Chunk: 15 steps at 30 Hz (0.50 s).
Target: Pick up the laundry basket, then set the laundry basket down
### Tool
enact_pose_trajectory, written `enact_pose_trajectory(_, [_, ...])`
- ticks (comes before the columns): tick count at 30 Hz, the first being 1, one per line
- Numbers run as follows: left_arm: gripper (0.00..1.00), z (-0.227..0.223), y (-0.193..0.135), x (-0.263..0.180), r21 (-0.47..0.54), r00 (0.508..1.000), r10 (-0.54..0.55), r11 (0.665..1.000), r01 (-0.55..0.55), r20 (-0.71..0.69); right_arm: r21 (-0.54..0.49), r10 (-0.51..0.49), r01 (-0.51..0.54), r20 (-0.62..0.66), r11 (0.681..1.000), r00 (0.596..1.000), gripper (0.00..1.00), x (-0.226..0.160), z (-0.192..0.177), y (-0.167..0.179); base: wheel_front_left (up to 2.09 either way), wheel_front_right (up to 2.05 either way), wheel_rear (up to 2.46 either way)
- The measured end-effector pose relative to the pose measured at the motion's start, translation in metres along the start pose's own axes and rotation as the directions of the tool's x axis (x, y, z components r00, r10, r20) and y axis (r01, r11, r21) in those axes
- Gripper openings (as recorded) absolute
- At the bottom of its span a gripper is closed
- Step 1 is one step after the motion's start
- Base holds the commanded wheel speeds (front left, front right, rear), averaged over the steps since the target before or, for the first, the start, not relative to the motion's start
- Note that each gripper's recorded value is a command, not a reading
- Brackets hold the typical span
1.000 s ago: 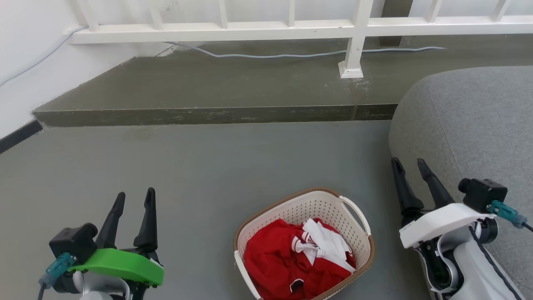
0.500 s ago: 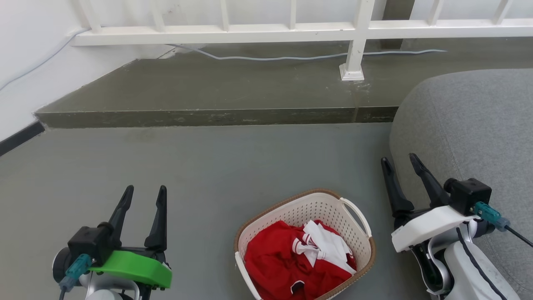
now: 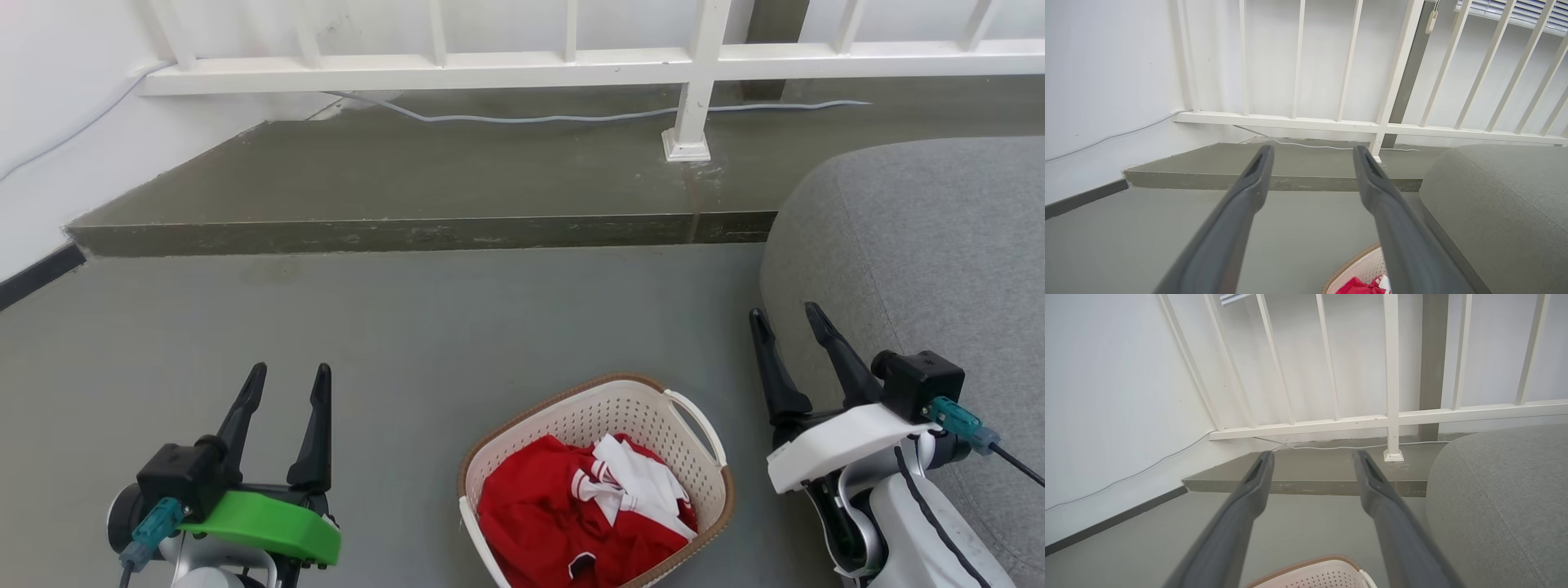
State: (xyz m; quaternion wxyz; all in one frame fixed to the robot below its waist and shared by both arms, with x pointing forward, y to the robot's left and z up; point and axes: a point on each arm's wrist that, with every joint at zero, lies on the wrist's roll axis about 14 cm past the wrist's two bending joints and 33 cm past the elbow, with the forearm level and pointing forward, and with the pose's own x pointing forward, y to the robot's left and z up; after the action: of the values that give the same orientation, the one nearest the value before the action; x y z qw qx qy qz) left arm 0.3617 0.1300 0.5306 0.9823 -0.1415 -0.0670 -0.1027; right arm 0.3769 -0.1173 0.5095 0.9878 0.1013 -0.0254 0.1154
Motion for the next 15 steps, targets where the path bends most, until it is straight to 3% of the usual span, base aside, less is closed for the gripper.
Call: enact_pose_trajectory(15, [1.00,-0.0047,0.0011,0.0035,-0.010,1.000,0.005,1.000,-0.005,-0.011,0.013,-0.009,0.010,-0.021,1.000,1.000,1.00,-0.0026,-0.0076,-0.0039,0.00,0.00,0.00])
